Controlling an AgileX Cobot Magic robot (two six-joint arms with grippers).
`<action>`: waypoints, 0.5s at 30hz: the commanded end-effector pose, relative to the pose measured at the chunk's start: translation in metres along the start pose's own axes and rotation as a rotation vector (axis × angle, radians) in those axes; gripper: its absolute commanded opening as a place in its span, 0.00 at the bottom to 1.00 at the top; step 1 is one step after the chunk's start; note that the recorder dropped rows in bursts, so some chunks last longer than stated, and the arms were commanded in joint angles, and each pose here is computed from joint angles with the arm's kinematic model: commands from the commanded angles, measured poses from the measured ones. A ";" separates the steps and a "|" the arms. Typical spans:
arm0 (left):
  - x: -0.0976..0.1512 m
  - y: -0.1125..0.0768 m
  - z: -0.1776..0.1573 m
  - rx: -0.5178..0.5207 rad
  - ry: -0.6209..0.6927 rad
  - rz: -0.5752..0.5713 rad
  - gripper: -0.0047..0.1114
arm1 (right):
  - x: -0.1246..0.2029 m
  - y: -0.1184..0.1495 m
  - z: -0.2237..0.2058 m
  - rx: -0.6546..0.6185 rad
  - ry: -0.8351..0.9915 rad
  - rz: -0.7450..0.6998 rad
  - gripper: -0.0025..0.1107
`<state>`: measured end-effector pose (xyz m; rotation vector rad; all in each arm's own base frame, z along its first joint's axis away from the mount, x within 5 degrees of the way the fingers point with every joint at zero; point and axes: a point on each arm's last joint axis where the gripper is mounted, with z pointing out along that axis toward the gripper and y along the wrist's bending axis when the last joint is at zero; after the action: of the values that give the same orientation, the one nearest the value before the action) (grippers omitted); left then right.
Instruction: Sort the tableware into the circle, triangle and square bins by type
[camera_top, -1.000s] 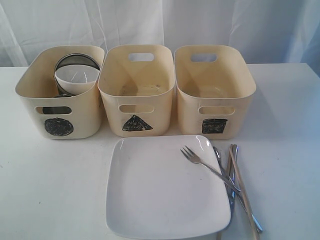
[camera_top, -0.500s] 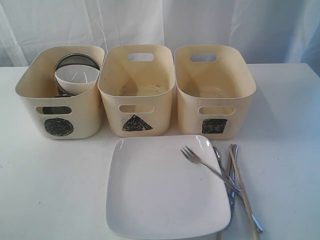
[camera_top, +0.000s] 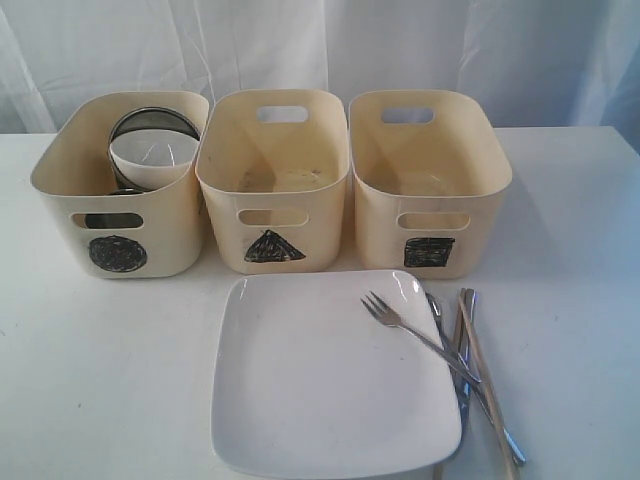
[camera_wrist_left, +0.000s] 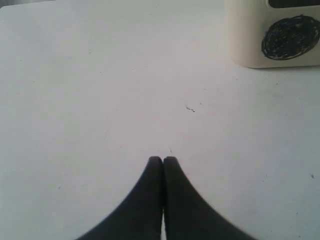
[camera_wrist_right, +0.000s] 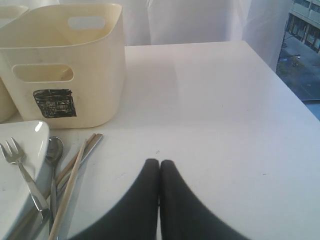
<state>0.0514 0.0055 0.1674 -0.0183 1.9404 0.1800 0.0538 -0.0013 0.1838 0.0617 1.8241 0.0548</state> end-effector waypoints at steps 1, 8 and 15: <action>0.001 -0.001 0.000 0.011 -0.005 -0.014 0.04 | 0.001 0.000 0.000 -0.001 -0.009 -0.006 0.02; 0.001 -0.001 0.000 0.011 -0.005 -0.014 0.04 | 0.001 0.000 0.000 -0.001 -0.009 -0.006 0.02; 0.001 -0.001 0.000 0.011 -0.005 -0.014 0.04 | 0.000 -0.002 0.000 0.017 -0.012 -0.078 0.02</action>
<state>0.0516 0.0055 0.1677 -0.0202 1.9364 0.1783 0.0539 -0.0015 0.1839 0.0526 1.8239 0.0440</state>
